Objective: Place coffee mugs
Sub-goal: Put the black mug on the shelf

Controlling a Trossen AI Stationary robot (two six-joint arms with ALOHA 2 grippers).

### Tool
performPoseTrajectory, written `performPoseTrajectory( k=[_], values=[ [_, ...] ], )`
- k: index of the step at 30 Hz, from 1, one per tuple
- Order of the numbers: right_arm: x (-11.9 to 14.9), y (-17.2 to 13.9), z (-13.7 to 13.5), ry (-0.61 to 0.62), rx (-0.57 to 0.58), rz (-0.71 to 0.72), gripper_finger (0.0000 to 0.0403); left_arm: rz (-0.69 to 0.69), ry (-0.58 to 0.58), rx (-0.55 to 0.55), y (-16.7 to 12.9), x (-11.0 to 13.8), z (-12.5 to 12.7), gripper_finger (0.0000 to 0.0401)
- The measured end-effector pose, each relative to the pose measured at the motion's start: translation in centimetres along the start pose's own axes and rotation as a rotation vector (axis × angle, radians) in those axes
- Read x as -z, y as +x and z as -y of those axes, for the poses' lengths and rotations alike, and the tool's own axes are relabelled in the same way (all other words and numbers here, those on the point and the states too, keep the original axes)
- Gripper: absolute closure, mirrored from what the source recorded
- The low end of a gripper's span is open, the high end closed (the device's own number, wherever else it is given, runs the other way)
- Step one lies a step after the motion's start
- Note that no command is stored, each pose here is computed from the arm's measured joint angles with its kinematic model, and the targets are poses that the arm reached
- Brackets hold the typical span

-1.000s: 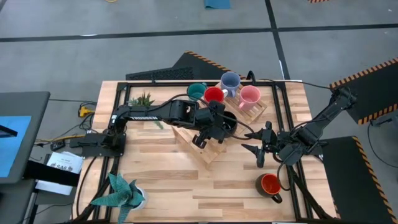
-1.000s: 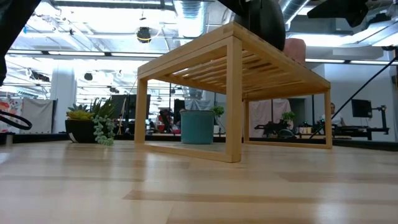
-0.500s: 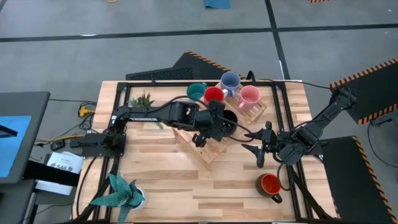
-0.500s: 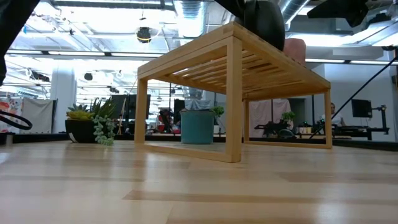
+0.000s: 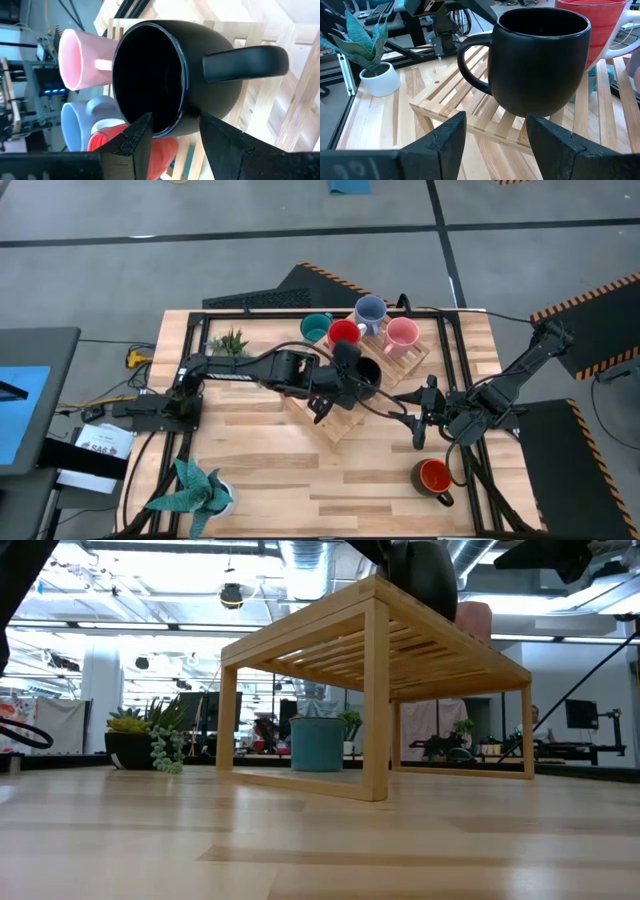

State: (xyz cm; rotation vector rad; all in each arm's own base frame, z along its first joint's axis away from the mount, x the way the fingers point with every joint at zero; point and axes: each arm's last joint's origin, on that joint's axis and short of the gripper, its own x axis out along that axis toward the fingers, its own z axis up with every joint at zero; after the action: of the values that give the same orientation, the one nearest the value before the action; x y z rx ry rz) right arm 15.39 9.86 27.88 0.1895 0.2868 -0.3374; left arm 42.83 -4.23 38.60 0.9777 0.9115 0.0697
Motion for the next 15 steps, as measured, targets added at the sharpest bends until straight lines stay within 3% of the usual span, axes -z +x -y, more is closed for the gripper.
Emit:
performPoseTrajectory(
  k=[7,15],
  values=[
    [0.0,0.0,0.0,0.000,0.000,0.000,0.0168,-0.065,0.037,-0.085,-1.0,-0.3,0.1,0.0254],
    [0.0,0.0,0.0,0.000,0.000,0.000,0.0168,-0.052,-0.032,-0.148,-3.8,-0.3,-0.4,0.0254]
  ],
)
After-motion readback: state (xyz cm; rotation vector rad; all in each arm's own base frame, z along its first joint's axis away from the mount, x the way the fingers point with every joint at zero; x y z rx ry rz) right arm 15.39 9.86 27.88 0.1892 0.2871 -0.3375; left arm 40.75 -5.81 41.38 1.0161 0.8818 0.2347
